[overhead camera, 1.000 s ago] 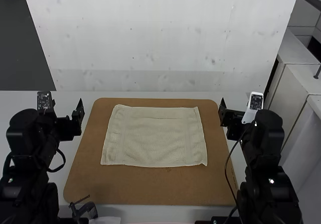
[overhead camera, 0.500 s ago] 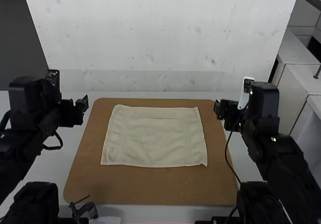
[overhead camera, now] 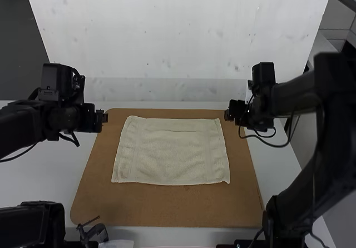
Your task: Fold the towel.
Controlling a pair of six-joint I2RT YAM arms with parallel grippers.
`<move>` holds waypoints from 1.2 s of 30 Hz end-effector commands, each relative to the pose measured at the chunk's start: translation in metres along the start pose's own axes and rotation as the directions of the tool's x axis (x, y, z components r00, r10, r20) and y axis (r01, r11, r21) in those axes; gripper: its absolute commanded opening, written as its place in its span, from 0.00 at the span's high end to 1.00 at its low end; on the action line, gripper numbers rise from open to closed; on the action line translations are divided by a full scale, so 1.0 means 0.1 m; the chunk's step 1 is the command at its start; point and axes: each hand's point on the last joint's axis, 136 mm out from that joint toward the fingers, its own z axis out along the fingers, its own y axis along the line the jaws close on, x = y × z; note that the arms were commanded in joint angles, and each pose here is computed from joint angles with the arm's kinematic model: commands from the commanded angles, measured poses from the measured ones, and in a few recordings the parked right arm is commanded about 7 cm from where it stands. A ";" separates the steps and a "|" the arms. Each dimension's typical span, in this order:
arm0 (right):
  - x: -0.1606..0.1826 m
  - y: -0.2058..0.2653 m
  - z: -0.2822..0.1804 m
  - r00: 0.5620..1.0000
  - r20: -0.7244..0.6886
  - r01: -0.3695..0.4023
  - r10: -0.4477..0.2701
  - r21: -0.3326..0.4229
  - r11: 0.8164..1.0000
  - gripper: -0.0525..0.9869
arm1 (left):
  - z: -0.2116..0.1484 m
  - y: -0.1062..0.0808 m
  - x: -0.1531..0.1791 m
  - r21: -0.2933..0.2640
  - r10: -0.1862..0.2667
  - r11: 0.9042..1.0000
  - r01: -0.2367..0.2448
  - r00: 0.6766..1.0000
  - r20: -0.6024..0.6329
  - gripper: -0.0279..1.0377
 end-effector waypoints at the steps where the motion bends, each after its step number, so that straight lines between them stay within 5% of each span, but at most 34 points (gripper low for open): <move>1: -0.16 0.13 0.24 1.000 -0.025 0.012 -0.013 -0.031 0.999 0.03 | -0.05 -0.04 -0.19 0.015 0.015 1.000 -0.016 0.998 0.054 0.08; 10: -0.14 0.36 0.78 0.989 -0.111 0.097 -0.100 -0.034 0.995 0.03 | 0.02 -0.01 -0.19 0.008 0.008 1.000 -0.009 0.998 0.056 0.08; 22: -0.09 0.44 1.15 0.967 -0.182 0.201 -0.181 0.099 0.975 0.10 | 0.13 0.01 -0.13 0.004 0.008 1.000 -0.009 0.999 0.035 0.08; 24: -0.01 0.37 1.22 0.958 -0.220 0.216 -0.183 0.136 0.967 0.26 | 0.17 0.00 -0.11 0.005 0.013 1.000 -0.013 1.000 0.024 0.08; 29: 0.13 0.32 1.31 0.948 -0.260 0.230 -0.181 0.174 0.957 0.88 | 0.32 -0.01 -0.07 0.009 0.008 1.000 -0.007 1.000 -0.011 0.08; 36: 0.14 0.26 1.31 0.946 -0.278 0.223 -0.165 0.194 0.955 0.94 | 0.82 -0.18 -0.21 0.024 0.029 0.999 -0.025 0.986 -0.167 0.09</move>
